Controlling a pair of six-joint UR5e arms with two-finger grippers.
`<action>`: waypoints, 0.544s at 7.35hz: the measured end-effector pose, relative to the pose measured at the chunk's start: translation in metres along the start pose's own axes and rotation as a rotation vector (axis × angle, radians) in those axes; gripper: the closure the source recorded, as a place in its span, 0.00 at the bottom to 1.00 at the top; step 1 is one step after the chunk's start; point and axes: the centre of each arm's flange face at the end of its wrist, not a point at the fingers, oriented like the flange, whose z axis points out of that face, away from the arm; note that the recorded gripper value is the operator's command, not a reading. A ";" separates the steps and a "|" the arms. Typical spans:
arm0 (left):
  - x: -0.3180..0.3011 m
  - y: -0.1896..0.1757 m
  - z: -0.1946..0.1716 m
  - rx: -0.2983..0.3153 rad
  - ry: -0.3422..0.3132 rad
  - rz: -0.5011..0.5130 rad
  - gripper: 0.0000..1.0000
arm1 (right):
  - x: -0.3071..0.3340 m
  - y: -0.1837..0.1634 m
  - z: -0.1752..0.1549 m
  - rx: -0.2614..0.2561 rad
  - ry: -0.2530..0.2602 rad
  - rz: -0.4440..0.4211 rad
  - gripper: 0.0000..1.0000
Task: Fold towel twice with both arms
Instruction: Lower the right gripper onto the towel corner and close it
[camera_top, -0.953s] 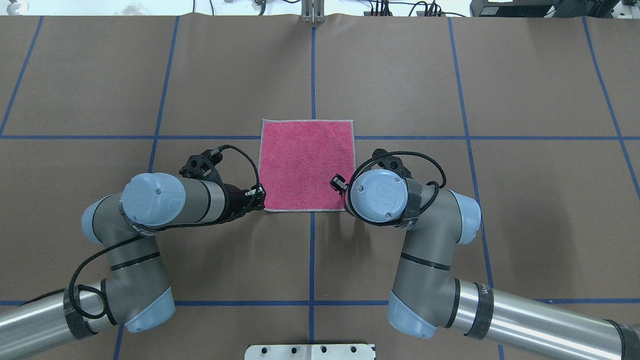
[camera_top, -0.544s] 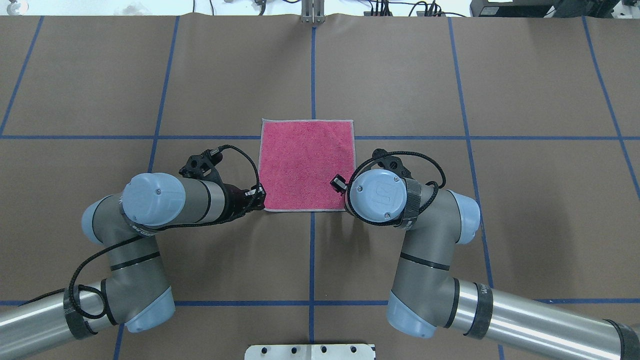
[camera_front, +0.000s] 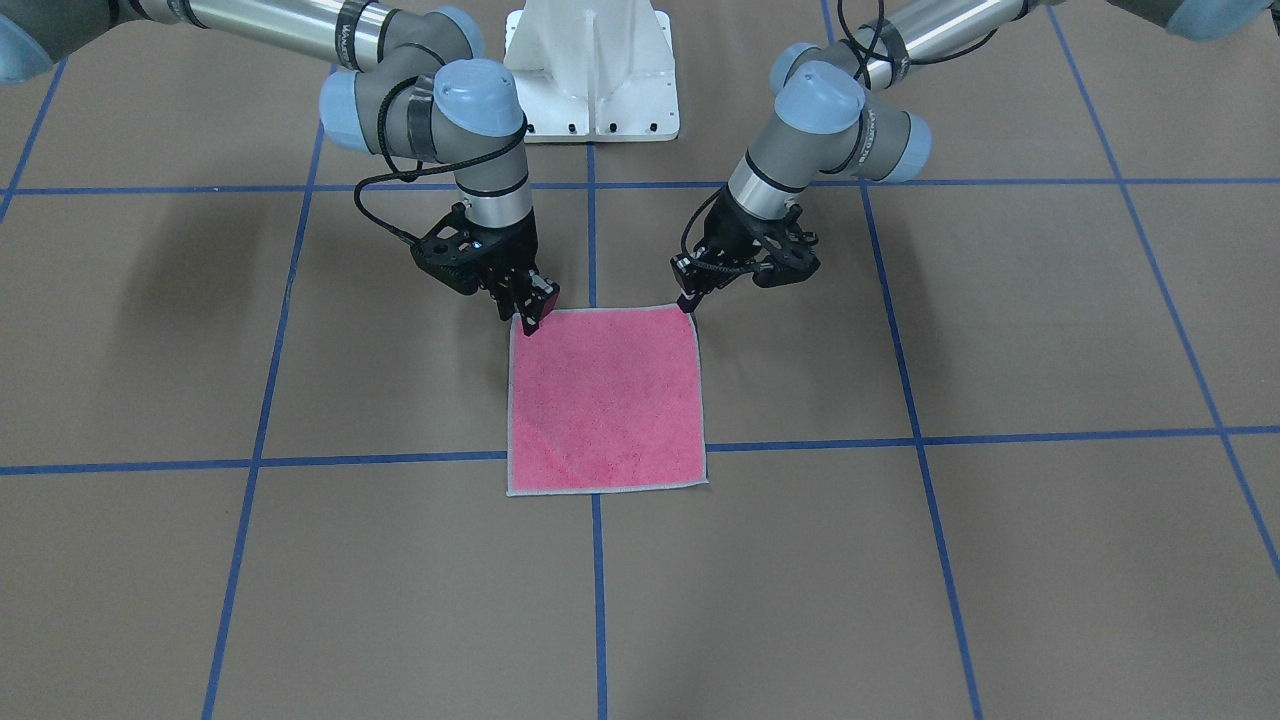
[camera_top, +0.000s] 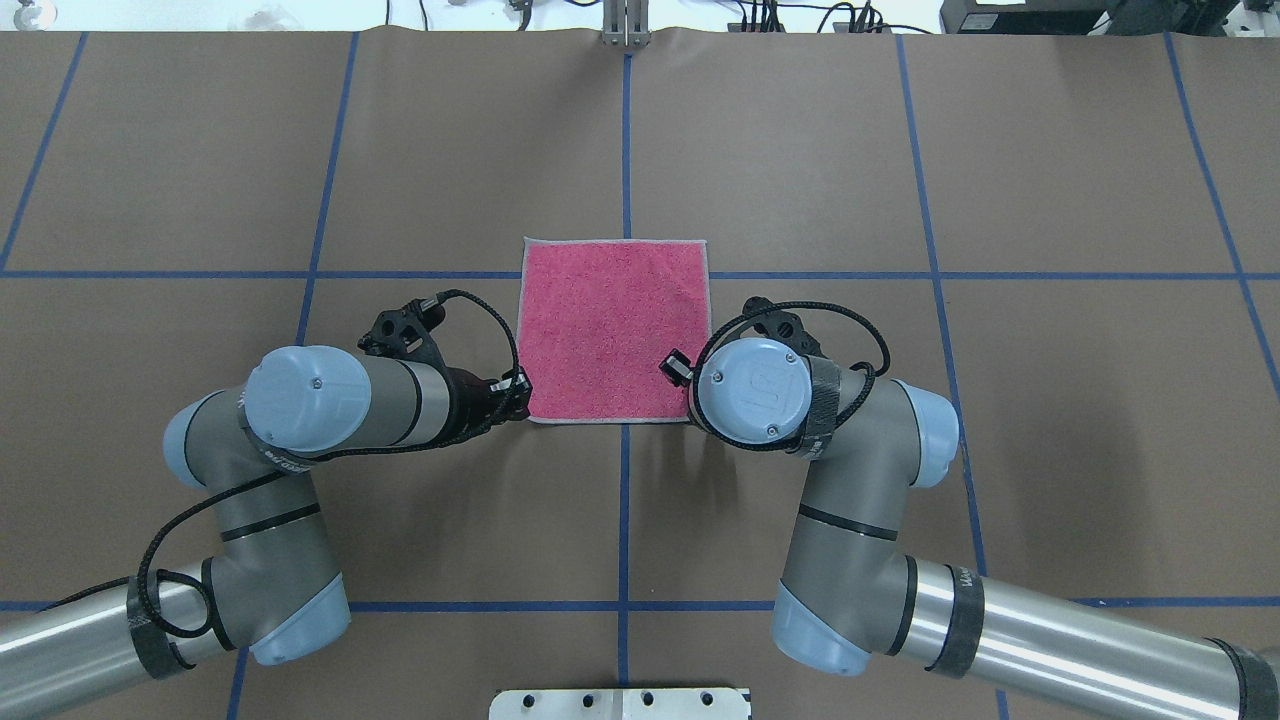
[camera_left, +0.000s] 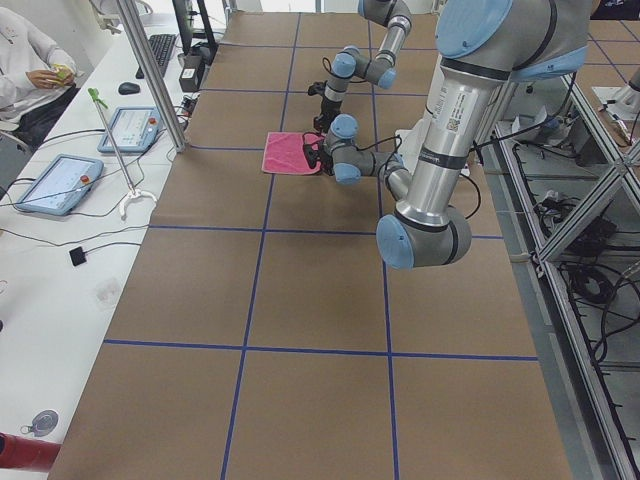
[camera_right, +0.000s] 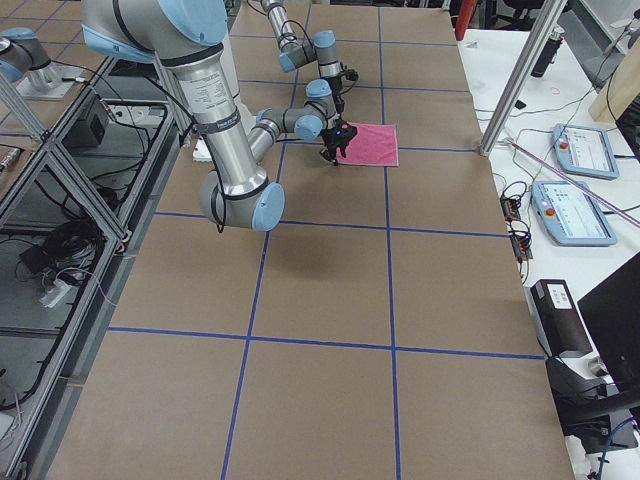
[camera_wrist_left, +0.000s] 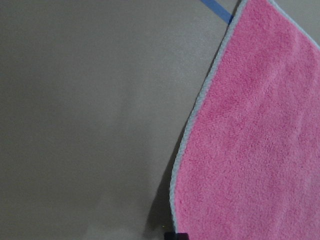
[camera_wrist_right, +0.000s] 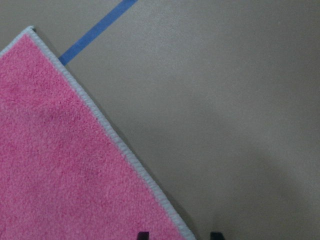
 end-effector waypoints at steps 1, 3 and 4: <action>0.000 0.000 0.000 0.000 0.000 0.000 1.00 | -0.002 0.001 -0.001 0.003 0.004 0.001 0.78; 0.000 0.000 0.000 0.000 0.001 0.000 1.00 | -0.003 0.002 -0.002 0.003 0.006 0.005 0.90; 0.000 0.000 0.000 0.000 0.001 0.000 1.00 | -0.004 0.002 -0.004 0.002 0.004 0.007 0.90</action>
